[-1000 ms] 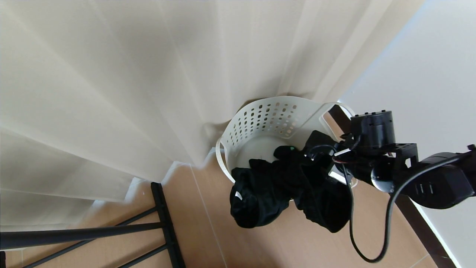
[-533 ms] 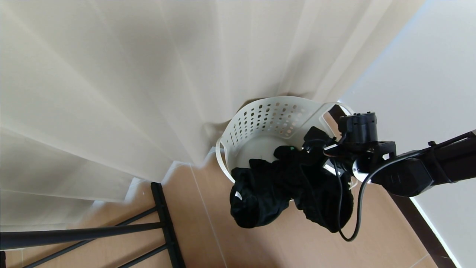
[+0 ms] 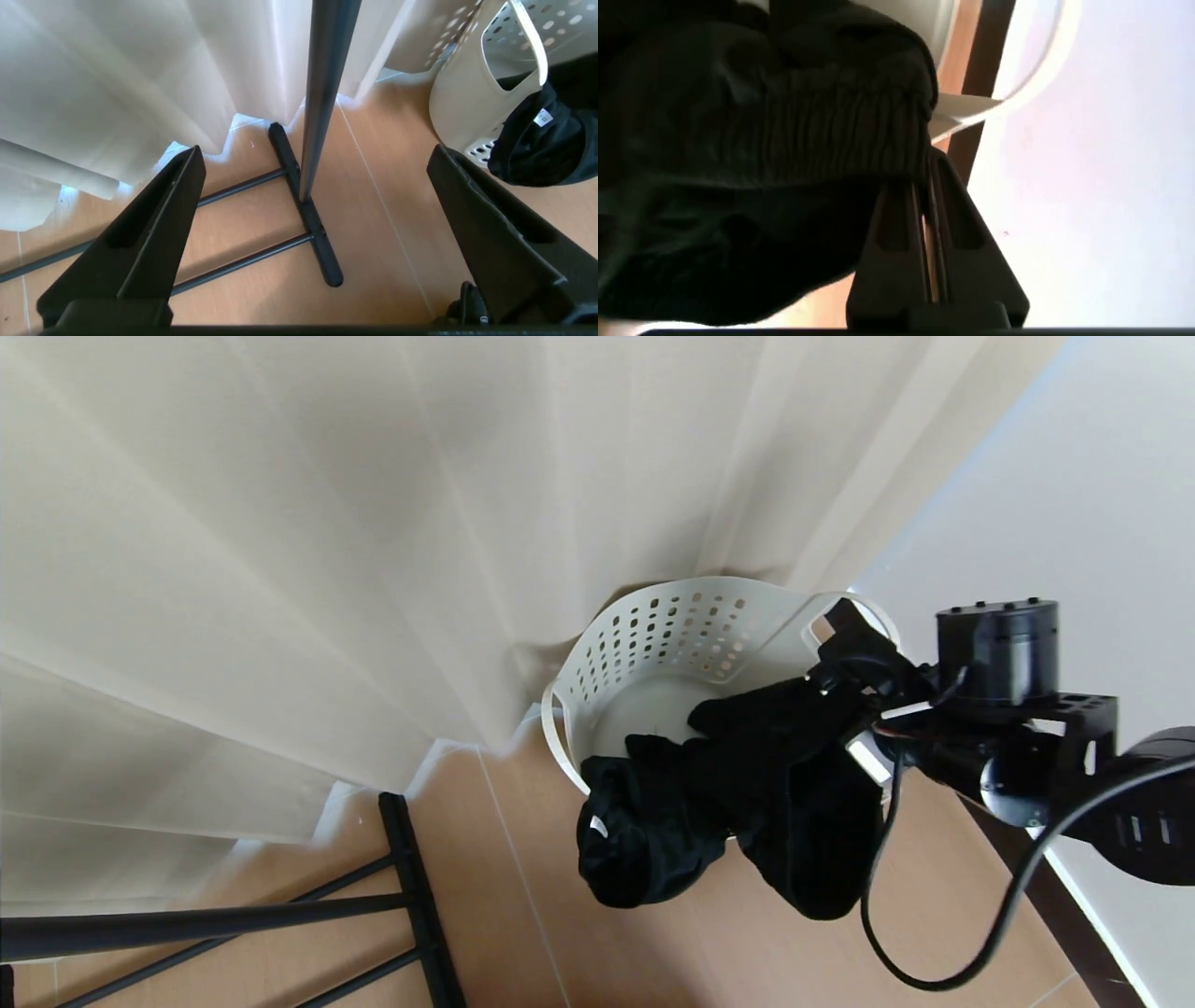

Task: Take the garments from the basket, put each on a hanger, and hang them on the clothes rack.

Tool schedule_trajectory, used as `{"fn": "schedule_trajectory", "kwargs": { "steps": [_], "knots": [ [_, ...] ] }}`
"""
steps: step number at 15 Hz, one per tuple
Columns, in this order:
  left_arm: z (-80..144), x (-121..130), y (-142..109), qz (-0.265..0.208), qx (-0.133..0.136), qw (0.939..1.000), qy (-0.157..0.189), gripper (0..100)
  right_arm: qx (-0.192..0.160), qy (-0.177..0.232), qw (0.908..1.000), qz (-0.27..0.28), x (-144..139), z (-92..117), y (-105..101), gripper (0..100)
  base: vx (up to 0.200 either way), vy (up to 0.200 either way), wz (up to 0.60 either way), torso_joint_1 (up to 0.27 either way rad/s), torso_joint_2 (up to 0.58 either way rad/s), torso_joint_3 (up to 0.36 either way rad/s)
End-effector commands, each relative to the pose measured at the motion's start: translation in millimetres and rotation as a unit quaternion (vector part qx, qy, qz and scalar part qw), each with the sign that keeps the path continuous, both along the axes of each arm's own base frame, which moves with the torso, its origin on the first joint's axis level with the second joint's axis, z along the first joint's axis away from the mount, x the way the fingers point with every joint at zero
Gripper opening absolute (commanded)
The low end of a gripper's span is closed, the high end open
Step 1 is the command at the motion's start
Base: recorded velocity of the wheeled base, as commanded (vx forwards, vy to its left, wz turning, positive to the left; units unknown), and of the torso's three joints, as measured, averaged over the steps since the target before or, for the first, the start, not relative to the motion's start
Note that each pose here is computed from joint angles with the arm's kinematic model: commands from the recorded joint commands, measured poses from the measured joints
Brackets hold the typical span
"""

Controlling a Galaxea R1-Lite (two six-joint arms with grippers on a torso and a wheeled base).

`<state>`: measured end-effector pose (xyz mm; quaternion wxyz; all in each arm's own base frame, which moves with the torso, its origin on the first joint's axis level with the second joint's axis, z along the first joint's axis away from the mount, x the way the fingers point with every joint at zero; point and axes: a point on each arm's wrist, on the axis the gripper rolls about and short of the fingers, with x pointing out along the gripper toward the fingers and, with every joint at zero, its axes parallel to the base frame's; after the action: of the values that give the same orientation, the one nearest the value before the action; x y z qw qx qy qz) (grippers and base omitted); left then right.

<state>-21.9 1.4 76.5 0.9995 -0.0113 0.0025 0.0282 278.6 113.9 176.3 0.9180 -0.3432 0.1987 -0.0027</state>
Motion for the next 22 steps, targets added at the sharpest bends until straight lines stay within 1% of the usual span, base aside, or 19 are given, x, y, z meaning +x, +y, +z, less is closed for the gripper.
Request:
{"fn": "schedule_trajectory", "kwargs": {
  "steps": [1, 2, 3, 4, 5, 6, 7, 9, 12, 13, 15, 22],
  "knots": [
    [0, 0, 0, 0.0, 0.0, 1.0, -0.001, 100, 0.069, -0.066, 0.9954, 0.011, -60, 37, -15, 0, 0.0, 0.0, 0.0, 0.0, 0.0, 0.0],
    [0, 0, 0, 0.0, 0.0, 1.0, -0.001, 100, 0.123, -0.1, 0.987, 0.025, -95, 50, -23, 0, 0.0, 0.0, 0.0, 0.0, 0.0, 0.0],
    [0, 0, 0, 0.0, 0.0, 1.0, -0.001, 100, 0.157, -0.121, 0.9792, 0.041, -117, 58, -26, 0, 0.0, 0.0, 0.0, 0.0, 0.0, 0.0],
    [0, 0, 0, 0.0, 0.001, 1.0, -0.001, 100, 0.195, -0.15, 0.9651, 0.09, -153, 69, -31, 0, 0.0, 0.0, 0.0, 0.0, 0.0, 0.0],
    [0, 0, 0, 0.0, 0.001, 1.0, -0.001, 100, 0.205, -0.159, 0.96, 0.106, -165, 72, -35, 0, 0.0, 0.0, 0.0, 0.0, 0.0, 0.0],
    [0, 0, 0, 0.0, 0.001, 1.0, -0.001, 100, 0.216, -0.168, 0.9548, 0.118, -186, 74, -49, 0, 0.0, 0.0, 0.0, 0.0, 0.0, 0.0],
    [0, 0, 0, 0.0, 0.001, 1.0, -0.001, 100, 0.212, -0.157, 0.957, 0.121, -194, 69, -56, 0, 0.0, 0.0, 0.0, 0.0, 0.0, 0.0],
    [0, 0, 0, 0.0, 0.003, 1.0, 0.0, 100, 0.203, -0.135, 0.9622, 0.12, -192, 61, -54, 0, 0.0, 0.0, 0.0, 0.0, 0.0, 0.0],
    [0, 0, 0, 0.0, 0.004, 1.0, 0.0, 100, 0.196, -0.112, 0.9648, 0.135, -190, 49, -52, 0, 0.0, 0.0, 0.0, 0.002, 0.0, 0.071],
    [0, 0, 0, 0.0, 0.004, 1.0, 0.0, 100, 0.192, -0.106, 0.9668, 0.131, -189, 45, -53, 0, 0.0, 0.0, 0.0, 0.002, 0.0, 0.159],
    [0, 0, 0, 0.0, 0.004, 1.0, 0.0, 100, 0.19, -0.105, 0.9685, 0.123, -188, 43, -55, 0, 0.0, 0.0, 0.0, -0.002, 0.0, 0.188],
    [0, 0, 0, 0.0, 0.004, 1.0, 0.0, 100, 0.189, -0.104, 0.9689, 0.122, -188, 42, -55, 0, 0.0, 0.0, 0.0, 0.0, 0.0, 0.203]
  ]
}}
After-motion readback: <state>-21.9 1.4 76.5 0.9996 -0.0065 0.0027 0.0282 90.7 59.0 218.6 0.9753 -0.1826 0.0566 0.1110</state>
